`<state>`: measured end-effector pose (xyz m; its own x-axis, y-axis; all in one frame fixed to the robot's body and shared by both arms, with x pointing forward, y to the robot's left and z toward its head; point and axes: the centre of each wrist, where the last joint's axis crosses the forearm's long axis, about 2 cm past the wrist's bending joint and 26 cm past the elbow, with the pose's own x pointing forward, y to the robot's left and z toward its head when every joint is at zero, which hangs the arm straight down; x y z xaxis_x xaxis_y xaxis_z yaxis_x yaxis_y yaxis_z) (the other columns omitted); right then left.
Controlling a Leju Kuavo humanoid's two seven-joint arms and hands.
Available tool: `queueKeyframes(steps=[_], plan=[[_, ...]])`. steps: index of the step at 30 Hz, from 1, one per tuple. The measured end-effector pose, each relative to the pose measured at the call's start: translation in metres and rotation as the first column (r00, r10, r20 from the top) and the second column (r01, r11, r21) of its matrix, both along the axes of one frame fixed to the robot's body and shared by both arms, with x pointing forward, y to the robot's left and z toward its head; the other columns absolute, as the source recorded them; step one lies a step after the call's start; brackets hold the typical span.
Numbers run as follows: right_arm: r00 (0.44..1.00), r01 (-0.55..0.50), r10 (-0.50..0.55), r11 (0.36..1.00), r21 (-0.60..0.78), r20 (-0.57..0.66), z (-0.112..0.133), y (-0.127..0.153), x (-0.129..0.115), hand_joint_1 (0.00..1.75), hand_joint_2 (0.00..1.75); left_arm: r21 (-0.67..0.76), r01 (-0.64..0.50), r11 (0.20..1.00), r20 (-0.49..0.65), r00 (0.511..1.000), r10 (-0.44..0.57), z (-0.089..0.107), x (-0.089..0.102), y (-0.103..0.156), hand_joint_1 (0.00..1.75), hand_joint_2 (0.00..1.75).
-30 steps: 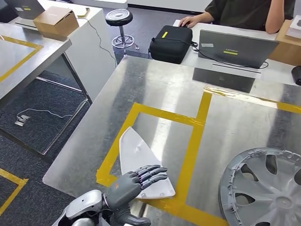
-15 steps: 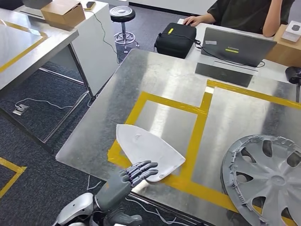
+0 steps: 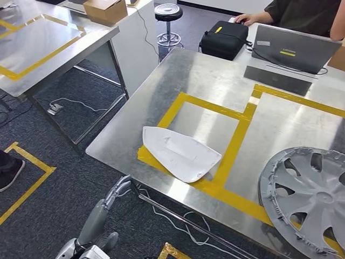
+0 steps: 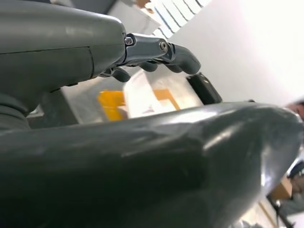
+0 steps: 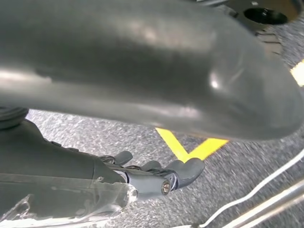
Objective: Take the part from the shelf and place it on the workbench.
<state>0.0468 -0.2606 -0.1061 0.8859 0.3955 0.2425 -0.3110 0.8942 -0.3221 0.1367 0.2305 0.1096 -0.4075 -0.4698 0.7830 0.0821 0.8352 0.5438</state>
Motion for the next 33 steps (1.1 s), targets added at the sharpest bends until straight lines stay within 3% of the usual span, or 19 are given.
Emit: queueKeyframes(steps=[3,5,6,8,9,11,14,20,22,25,27,29,33], plan=[[1.000,0.019,-0.019,1.000,-0.006,-0.018,0.000,0.001,0.000,0.00,0.00,-0.124,-0.111,0.986,-0.042,0.993,0.107,-0.007,-0.001,0.026,0.00,0.00],[0.999,0.035,-0.036,0.999,-0.010,-0.034,0.001,0.005,0.000,0.00,0.00,-0.168,-0.272,0.948,-0.081,0.962,0.261,-0.016,0.003,0.060,0.00,0.00],[0.998,0.043,-0.043,0.999,-0.011,-0.040,0.002,0.007,0.001,0.00,0.00,-0.165,-0.390,0.906,-0.126,0.919,0.373,-0.026,0.002,0.082,0.00,0.00],[0.997,0.051,-0.051,0.999,-0.006,-0.053,0.003,0.013,0.002,0.00,0.00,-0.112,-0.616,0.780,-0.239,0.779,0.580,-0.052,-0.011,0.123,0.00,0.00],[0.997,0.053,-0.054,0.999,-0.004,-0.058,0.003,0.016,0.002,0.00,0.00,-0.072,-0.704,0.707,-0.295,0.692,0.659,-0.067,-0.024,0.139,0.00,0.00],[0.996,0.056,-0.056,0.998,0.000,-0.071,0.003,0.019,-0.001,0.00,0.00,-0.022,-0.796,0.605,-0.371,0.569,0.734,-0.091,-0.044,0.151,0.00,0.00],[0.995,0.060,-0.060,0.998,-0.003,-0.077,0.003,0.018,-0.002,0.00,0.00,-0.013,-0.860,0.510,-0.451,0.460,0.765,-0.113,-0.059,0.150,0.00,0.00],[0.996,0.062,-0.063,0.998,-0.010,-0.069,0.004,0.017,0.000,0.00,0.00,0.013,-0.920,0.392,-0.554,0.320,0.769,-0.133,-0.076,0.144,0.00,0.00],[0.996,0.061,-0.062,0.998,-0.012,-0.065,0.004,0.016,0.001,0.00,0.00,0.080,-0.938,0.339,-0.614,0.221,0.758,-0.139,-0.077,0.140,0.00,0.00],[0.997,0.047,-0.048,0.999,-0.009,-0.061,0.005,0.018,0.003,0.00,0.00,0.276,-0.924,0.263,-0.707,-0.009,0.707,-0.160,-0.087,0.127,0.00,0.00],[0.998,0.027,-0.028,1.000,-0.012,-0.064,0.006,0.018,0.002,0.00,0.00,0.409,-0.867,0.282,-0.760,-0.153,0.631,-0.178,-0.094,0.109,0.00,0.00],[0.998,0.004,-0.006,1.000,-0.022,-0.070,0.006,0.017,0.000,0.00,0.00,0.480,-0.788,0.385,-0.806,-0.222,0.549,-0.192,-0.097,0.083,0.00,0.00],[0.996,-0.056,0.053,0.998,-0.039,-0.072,0.007,0.017,0.003,0.00,0.00,0.419,-0.580,0.698,-0.903,-0.190,0.385,-0.207,-0.102,0.028,0.00,0.00]])
